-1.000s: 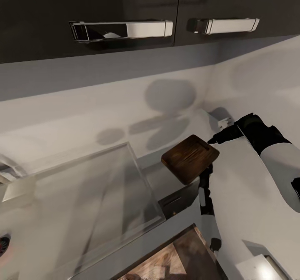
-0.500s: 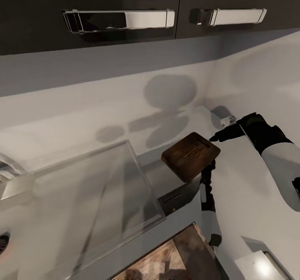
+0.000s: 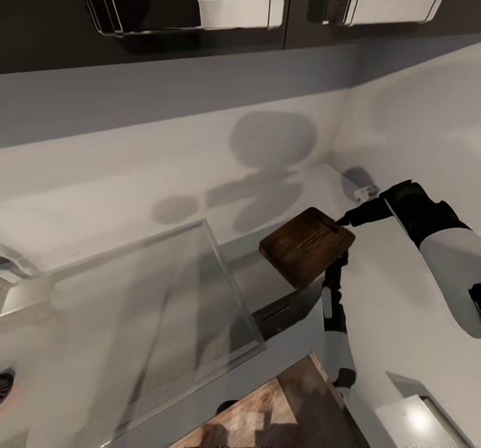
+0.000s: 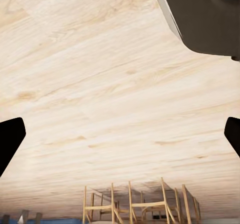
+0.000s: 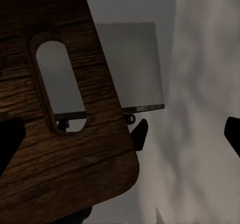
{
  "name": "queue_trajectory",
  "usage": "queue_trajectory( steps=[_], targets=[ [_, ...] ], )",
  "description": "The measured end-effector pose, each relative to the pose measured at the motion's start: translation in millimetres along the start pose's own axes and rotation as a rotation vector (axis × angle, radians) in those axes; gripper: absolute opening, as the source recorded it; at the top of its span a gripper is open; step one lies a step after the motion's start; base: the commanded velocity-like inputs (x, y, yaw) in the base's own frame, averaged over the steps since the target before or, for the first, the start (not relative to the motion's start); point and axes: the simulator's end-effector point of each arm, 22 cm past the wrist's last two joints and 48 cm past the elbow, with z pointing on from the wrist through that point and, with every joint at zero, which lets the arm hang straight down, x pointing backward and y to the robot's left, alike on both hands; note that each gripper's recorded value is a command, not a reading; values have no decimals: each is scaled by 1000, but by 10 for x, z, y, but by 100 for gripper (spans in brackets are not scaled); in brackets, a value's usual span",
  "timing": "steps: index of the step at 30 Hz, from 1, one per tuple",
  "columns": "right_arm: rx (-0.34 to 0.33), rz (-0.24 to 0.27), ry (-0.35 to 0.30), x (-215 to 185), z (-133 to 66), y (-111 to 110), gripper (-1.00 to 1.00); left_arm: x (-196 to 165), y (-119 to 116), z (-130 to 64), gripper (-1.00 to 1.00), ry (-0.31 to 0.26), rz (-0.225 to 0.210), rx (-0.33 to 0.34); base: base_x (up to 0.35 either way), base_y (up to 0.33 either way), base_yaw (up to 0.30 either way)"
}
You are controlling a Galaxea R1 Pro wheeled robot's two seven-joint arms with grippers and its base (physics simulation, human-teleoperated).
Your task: In the kitchen, take the Vidalia onion out of the sink, dice it on the chopping board with the paring knife, put the diced onion into the bowl on the countertop, then place both the paring knife and the chopping board into the sink.
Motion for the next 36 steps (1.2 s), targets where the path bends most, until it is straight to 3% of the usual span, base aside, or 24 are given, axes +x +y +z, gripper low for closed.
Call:
queue_trajectory(
  steps=[19,28,32,36],
  targets=[
    [-11,3,25,112,189,32,100,116,0,-9,100,30,1,0,0,0,0],
    [0,-18,-13,-52,126,31,100,126,-27,-9,100,32,1,4,0,0,0],
    [29,-26,-30,-102,114,-28,100,126,-42,-9,100,32,1,5,0,0,0],
    [103,-43,-65,-199,105,-163,100,125,-64,-9,100,32,1,8,0,0,0]
  ],
)
